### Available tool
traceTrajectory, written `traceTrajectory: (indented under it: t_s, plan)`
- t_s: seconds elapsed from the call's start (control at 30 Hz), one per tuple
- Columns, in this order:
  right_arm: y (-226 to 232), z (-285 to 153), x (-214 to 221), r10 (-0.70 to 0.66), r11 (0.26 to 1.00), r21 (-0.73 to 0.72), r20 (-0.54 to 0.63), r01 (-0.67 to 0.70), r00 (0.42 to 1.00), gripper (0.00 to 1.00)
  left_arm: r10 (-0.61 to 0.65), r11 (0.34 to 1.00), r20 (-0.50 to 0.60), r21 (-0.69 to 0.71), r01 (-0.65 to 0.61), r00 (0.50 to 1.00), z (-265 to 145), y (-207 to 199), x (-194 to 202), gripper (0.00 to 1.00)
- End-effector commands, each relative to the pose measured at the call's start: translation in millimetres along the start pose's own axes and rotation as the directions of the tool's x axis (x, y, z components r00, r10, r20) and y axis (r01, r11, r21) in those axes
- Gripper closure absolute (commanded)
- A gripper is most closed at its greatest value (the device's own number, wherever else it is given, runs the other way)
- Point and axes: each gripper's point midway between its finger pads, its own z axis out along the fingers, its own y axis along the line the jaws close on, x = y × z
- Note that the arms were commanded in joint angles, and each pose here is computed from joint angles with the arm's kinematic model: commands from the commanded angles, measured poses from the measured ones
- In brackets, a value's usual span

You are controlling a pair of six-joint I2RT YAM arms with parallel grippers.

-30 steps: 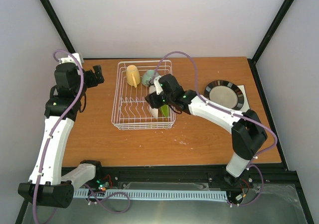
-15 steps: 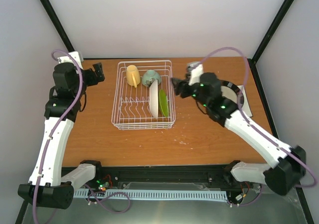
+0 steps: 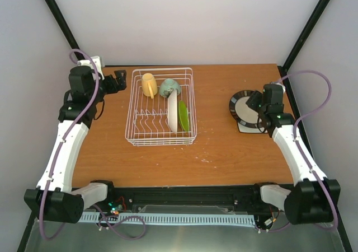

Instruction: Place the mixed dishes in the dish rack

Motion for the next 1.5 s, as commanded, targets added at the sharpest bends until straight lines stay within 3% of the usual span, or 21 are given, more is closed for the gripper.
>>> traceTrajectory:
  t_s: [0.0,0.63,1.47]
  plan:
    - [-44,25,53,0.156,0.986,0.083,-0.211,-0.142,0.965,0.32,-0.005,0.999,-0.009,0.046,0.005,1.000,8,-6,0,0.00]
    - [-126,54,100,0.489,0.869,0.109,-0.340,-0.483,0.803,0.36,0.035,0.999,-0.080,0.039,-0.032,0.996,31,2,21,0.00]
    - [-161,96,130,0.594,0.800,0.132,-0.307,-0.585,0.744,0.42,0.045,0.999,-0.069,0.009,-0.045,0.997,30,7,20,0.00]
